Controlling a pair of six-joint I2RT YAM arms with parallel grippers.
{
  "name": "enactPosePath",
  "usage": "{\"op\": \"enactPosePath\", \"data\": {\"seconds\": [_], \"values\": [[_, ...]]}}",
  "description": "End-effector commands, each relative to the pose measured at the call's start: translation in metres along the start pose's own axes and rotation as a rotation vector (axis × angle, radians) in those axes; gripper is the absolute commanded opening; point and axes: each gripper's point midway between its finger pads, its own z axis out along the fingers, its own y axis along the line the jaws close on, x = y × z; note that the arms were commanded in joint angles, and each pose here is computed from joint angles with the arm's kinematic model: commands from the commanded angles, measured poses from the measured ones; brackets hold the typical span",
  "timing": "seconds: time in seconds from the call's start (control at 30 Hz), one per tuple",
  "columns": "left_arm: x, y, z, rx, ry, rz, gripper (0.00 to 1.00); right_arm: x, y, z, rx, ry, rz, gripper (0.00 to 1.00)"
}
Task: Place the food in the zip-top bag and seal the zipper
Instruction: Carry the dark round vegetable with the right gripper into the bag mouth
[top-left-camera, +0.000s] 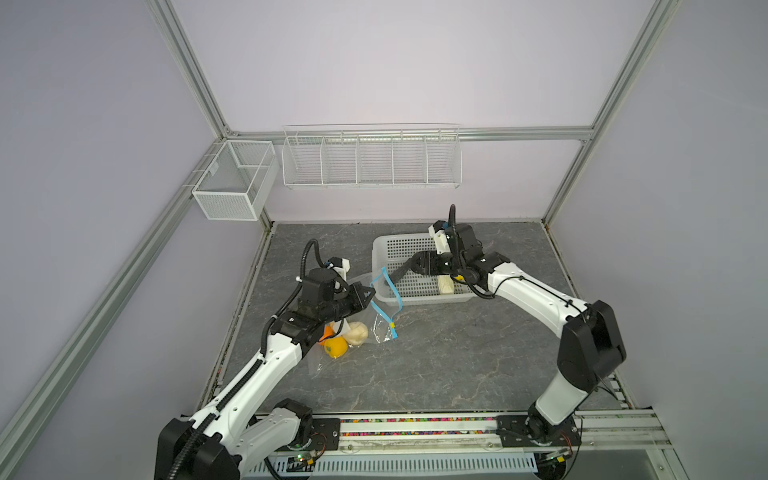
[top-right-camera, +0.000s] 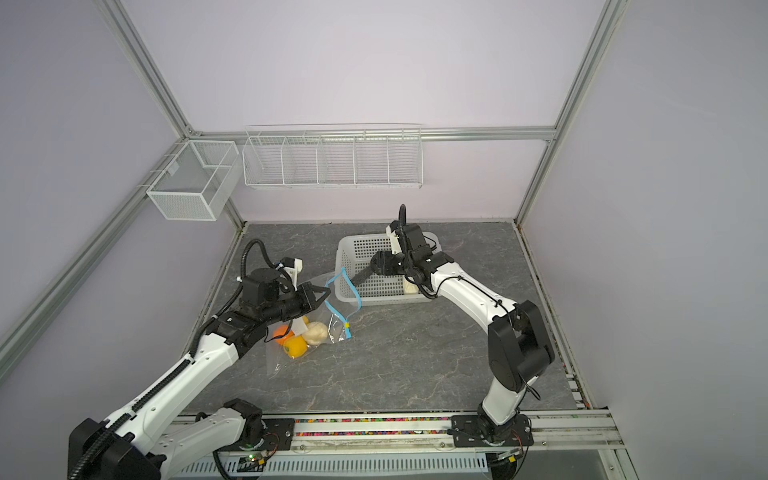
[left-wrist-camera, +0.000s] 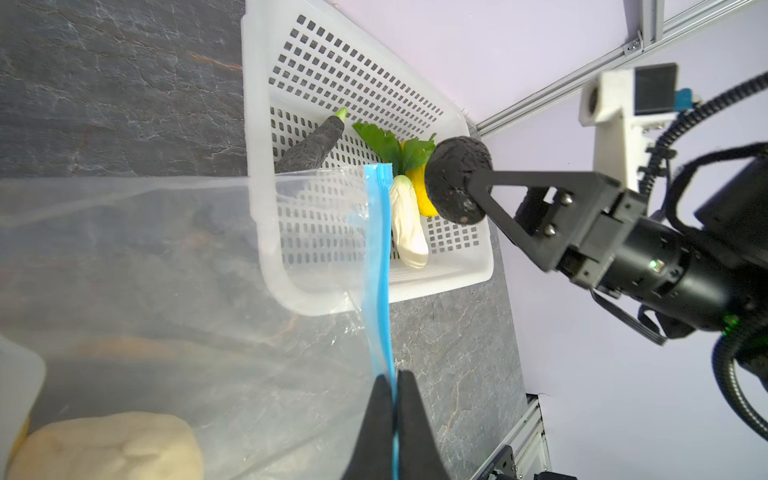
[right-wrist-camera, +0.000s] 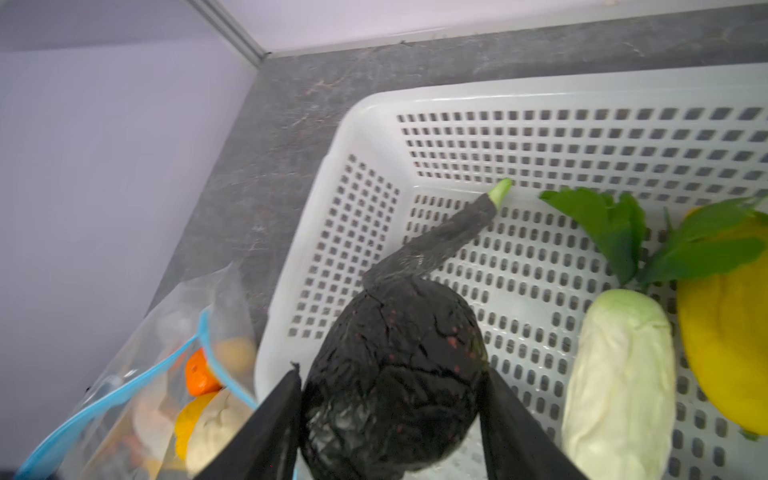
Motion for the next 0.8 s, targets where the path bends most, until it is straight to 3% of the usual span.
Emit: {"op": "enactPosePath", "data": {"seconds": [0.0, 0.13, 0.33, 0.77], "values": [[-0.004, -0.004, -0.001, 0.016, -0.011, -0.004, 0.00, 0.000, 0.044, -0.016, -0.199, -0.050, -0.122, 0.57], [-0.004, -0.004, -0.001, 0.017, -0.011, -0.005, 0.00, 0.015, 0.074, -0.026, -0.336, -0.054, -0.200, 0.57], [-0.005, -0.007, -0.005, 0.026, -0.022, -0.004, 0.00, 0.041, 0.103, -0.027, -0.435, -0.038, -0.298, 0.56], [-0.008, -0.013, -0.011, 0.043, -0.040, 0.002, 0.00, 0.074, 0.115, -0.005, -0.441, 0.052, -0.340, 0.58]]}}
